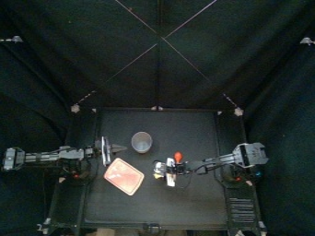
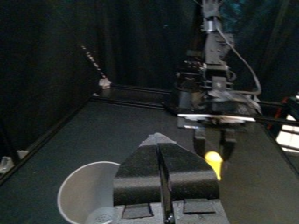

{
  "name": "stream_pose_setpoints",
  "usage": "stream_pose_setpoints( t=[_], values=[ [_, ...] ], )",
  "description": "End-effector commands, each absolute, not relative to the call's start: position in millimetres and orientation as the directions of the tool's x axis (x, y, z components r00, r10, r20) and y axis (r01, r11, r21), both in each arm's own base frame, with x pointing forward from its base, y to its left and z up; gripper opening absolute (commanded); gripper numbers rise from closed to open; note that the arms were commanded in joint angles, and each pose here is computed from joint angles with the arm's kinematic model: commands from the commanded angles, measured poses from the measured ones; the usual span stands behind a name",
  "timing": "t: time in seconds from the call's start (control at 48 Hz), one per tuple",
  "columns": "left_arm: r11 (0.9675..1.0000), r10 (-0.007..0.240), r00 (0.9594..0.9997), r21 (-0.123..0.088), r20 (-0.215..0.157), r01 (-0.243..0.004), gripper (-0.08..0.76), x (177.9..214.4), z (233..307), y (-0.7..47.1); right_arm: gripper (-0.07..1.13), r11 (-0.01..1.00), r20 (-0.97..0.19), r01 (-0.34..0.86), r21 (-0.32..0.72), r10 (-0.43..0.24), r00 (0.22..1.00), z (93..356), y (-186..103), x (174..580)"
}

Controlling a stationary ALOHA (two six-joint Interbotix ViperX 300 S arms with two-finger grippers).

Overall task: Pick the yellow can then place it on the pink plate
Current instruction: Place yellow can on the pink plate

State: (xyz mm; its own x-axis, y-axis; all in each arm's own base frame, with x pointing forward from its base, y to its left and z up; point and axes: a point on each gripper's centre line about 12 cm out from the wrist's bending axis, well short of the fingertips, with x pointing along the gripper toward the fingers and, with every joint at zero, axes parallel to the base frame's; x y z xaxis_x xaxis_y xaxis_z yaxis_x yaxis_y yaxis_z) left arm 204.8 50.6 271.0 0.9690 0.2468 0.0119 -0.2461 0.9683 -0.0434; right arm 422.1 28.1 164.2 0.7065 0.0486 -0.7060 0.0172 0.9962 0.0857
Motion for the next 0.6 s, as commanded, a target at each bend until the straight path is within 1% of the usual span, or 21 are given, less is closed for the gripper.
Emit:
stream_pose_setpoints(
  t=[0.021,0.062,0.104,0.125,0.146,0.167,0.208,0.229,0.271,0.312,0.333,0.438,0.5,0.542,0.562,0.604],
  values=[
    [0.9554,0.293,0.9551,-0.048,0.041,-0.291,0.053,204.4,280.3,60.9,0.67,0.998,-0.685,0.009,0.069,0.041,0.727,177.1,26.8,462.8],
    [0.9515,0.306,0.9511,-0.047,0.041,-0.304,0.053,203.2,280.0,63.6,0.67,0.998,-0.693,0.001,0.059,0.04,0.72,175.0,28.0,474.6],
    [0.9498,0.311,0.9494,-0.045,0.041,-0.31,0.053,202.8,280.0,64.8,0.67,0.999,-0.701,0.0,0.05,0.035,0.713,173.0,27.6,486.6],
    [0.9484,0.316,0.9479,-0.044,0.041,-0.314,0.053,202.4,279.6,65.7,0.67,0.999,-0.705,-0.004,0.044,0.034,0.709,172.1,28.5,491.7],
    [0.9483,0.316,0.9479,-0.041,0.039,-0.315,0.053,202.3,279.4,65.8,0.67,0.999,-0.708,-0.007,0.038,0.032,0.705,171.5,28.5,497.6],
    [0.9476,0.319,0.947,-0.039,0.041,-0.317,0.053,202.2,279.6,66.4,0.67,0.999,-0.71,-0.01,0.031,0.029,0.704,171.8,28.5,502.9],
    [0.9474,0.32,0.9467,-0.033,0.041,-0.318,0.053,202.0,279.6,66.8,0.67,1.0,-0.718,-0.017,0.013,0.021,0.695,171.3,29.1,515.1],
    [0.9484,0.317,0.9478,-0.029,0.038,-0.316,0.053,202.1,278.8,66.3,0.67,1.0,-0.721,-0.019,0.007,0.018,0.692,171.2,29.0,519.5],
    [0.9487,0.316,0.948,-0.023,0.037,-0.315,0.053,202.3,278.5,66.4,0.67,1.0,-0.727,-0.025,-0.007,0.012,0.686,170.4,29.5,527.8],
    [0.9498,0.313,0.9491,-0.017,0.037,-0.312,0.053,202.1,278.2,65.7,0.67,0.999,-0.732,-0.028,-0.019,0.005,0.681,169.4,29.2,535.6],
    [0.9495,0.314,0.9488,-0.016,0.037,-0.313,0.053,202.0,278.2,66.0,0.67,0.999,-0.733,-0.029,-0.025,0.001,0.68,170.3,29.0,539.4],
    [0.9508,0.31,0.9502,-0.003,0.034,-0.31,0.053,201.9,277.0,65.4,0.68,0.999,-0.744,-0.019,-0.036,-0.014,0.668,165.8,25.5,557.5],
    [0.9508,0.31,0.9503,0.002,0.032,-0.31,0.053,201.7,276.3,65.5,0.68,0.999,-0.751,-0.016,-0.039,-0.019,0.66,161.0,24.0,566.3],
    [0.9514,0.308,0.9509,0.003,0.032,-0.308,0.053,201.9,276.3,65.2,0.69,0.999,-0.756,-0.012,-0.041,-0.023,0.654,157.7,22.4,571.6],
    [0.9511,0.309,0.9506,0.005,0.032,-0.309,0.053,201.8,276.3,65.4,0.69,0.999,-0.758,-0.012,-0.041,-0.023,0.652,156.1,22.4,574.0],
    [0.9518,0.306,0.9515,0.008,0.031,-0.307,0.053,201.8,275.7,64.9,0.7,0.999,-0.764,-0.007,-0.042,-0.027,0.645,152.9,20.7,578.6]
  ],
)
